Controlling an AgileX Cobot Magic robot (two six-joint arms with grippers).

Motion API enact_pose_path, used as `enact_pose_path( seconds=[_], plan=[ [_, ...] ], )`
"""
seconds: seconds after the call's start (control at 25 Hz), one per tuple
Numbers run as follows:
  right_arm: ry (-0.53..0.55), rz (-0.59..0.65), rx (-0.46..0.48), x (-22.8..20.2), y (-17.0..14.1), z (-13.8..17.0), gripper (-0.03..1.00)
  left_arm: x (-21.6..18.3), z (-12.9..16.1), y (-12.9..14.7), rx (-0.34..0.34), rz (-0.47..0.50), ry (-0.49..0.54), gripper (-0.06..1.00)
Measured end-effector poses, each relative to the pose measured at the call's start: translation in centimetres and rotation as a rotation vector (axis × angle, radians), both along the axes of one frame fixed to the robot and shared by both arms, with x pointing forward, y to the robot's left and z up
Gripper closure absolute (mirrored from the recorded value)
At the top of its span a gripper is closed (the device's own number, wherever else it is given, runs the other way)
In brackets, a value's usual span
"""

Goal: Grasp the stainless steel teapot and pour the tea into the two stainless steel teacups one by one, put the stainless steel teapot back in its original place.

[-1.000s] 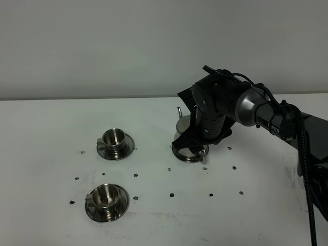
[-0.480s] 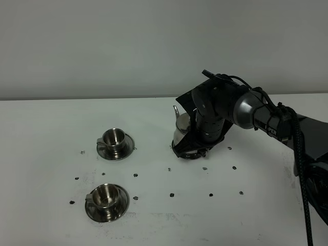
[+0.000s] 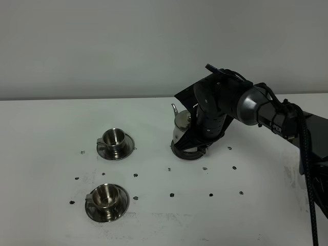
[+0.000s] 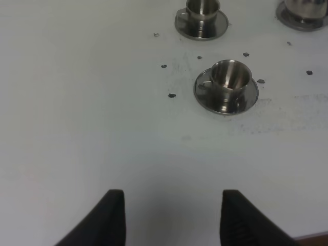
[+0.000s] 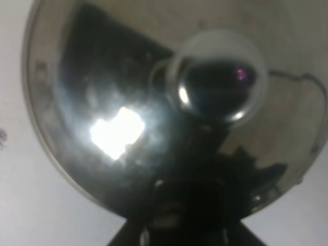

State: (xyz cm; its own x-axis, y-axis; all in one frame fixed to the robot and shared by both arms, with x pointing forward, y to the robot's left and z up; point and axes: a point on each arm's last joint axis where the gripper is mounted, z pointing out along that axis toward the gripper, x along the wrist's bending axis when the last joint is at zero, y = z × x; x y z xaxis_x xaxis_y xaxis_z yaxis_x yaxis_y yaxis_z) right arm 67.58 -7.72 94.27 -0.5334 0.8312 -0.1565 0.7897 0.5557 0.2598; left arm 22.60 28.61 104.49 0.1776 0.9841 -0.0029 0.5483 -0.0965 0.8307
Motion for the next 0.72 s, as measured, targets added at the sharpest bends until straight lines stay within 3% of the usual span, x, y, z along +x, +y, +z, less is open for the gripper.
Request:
enact_pose_path(
  seconds=[0.4, 0.72],
  plan=[
    [-0.038, 0.033, 0.021, -0.4, 0.4, 1.6, 0.79, 0.0, 0.0, 0.0, -0.001, 0.001, 0.0, 0.46],
    [-0.138, 0.212, 0.067, -4.0, 3.6, 8.4, 0.79, 0.0, 0.0, 0.0, -0.001, 0.001, 0.0, 0.46]
  ],
)
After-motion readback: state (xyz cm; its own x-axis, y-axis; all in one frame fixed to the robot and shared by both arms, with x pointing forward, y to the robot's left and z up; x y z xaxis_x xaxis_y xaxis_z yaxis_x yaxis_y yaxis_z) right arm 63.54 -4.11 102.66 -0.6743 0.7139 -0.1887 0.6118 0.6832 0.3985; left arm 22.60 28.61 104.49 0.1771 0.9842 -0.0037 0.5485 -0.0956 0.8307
